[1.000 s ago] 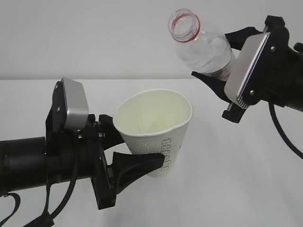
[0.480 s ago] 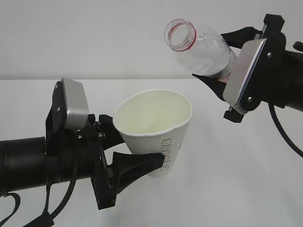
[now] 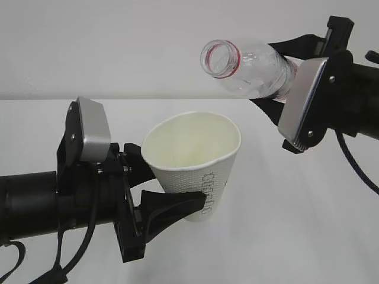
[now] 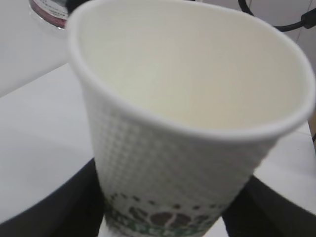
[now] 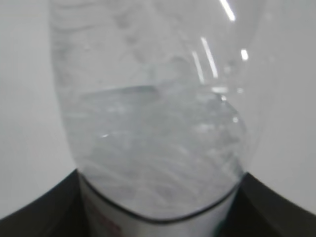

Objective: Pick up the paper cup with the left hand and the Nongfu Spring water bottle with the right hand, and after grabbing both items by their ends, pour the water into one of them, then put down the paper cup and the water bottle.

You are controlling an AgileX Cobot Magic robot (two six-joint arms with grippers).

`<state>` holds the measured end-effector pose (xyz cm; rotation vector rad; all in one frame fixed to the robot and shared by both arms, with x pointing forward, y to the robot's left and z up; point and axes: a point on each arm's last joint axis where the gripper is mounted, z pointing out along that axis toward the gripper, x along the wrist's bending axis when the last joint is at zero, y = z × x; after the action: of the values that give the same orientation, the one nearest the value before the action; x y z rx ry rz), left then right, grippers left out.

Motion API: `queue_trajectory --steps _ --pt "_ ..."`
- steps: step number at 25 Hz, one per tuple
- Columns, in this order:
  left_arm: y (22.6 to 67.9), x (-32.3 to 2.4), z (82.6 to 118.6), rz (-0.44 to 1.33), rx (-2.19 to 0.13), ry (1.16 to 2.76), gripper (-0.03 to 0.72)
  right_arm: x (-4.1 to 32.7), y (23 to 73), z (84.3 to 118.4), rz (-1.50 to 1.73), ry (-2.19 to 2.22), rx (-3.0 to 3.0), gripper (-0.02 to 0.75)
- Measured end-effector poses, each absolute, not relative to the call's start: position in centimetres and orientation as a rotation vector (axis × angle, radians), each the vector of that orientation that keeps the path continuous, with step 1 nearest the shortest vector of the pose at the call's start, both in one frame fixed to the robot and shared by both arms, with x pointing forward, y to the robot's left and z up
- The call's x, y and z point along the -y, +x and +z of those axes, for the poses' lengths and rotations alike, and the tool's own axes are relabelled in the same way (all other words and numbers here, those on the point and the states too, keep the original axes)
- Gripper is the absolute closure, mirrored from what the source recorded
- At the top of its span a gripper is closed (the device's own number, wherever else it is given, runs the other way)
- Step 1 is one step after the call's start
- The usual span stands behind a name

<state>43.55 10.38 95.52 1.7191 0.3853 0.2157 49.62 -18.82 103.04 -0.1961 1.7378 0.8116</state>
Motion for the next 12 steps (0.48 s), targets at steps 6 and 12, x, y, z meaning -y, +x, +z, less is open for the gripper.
queue_trajectory --steps 6,12 --pt "43.55 -10.38 95.52 0.216 -0.385 1.719 0.197 18.70 49.56 103.30 0.795 -0.248 -1.697 0.253" --pt "43.38 -10.30 95.56 0.207 -0.360 1.719 0.197 18.64 49.52 103.44 0.768 -0.293 -1.669 0.253"
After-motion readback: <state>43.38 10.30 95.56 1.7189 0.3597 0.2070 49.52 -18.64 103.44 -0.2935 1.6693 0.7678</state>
